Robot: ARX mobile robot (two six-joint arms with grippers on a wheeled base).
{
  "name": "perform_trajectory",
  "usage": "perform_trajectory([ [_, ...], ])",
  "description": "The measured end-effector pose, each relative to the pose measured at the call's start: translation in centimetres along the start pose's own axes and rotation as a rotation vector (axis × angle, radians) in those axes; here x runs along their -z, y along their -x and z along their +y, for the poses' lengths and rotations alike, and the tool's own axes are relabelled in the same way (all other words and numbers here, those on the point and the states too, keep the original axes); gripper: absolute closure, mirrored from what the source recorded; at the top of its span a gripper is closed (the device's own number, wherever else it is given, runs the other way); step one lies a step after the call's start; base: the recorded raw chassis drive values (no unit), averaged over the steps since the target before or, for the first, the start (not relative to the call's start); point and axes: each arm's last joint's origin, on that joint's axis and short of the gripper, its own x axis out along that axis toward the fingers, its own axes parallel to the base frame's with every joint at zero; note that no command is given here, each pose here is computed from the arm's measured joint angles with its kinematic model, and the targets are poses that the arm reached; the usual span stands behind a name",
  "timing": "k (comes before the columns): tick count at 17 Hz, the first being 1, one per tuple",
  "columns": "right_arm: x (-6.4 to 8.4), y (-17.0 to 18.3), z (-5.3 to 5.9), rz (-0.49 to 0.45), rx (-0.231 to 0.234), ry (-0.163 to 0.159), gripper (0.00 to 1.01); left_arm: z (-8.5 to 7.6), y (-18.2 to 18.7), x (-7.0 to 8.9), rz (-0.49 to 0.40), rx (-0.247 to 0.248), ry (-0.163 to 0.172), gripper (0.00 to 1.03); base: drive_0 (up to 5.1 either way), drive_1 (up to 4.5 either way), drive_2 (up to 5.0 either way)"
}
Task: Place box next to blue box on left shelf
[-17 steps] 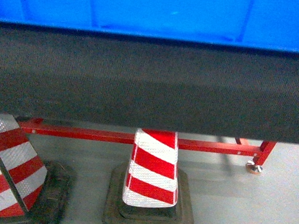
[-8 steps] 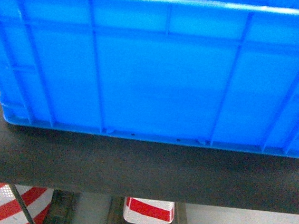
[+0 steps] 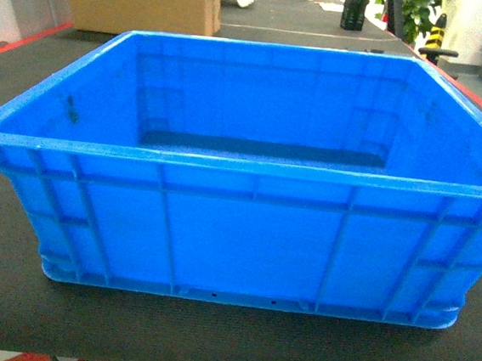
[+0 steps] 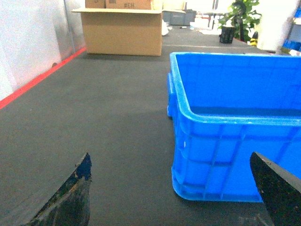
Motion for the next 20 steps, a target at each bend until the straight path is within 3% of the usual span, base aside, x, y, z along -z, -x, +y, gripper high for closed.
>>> perform_trajectory([
  [20, -0.01, 0.0, 0.0, -0.002, -0.001, 0.0, 0.03, -0.01, 0.0, -0.01, -0.001, 0.003, -0.001, 0.05, 0.0, 0.0, 0.0],
])
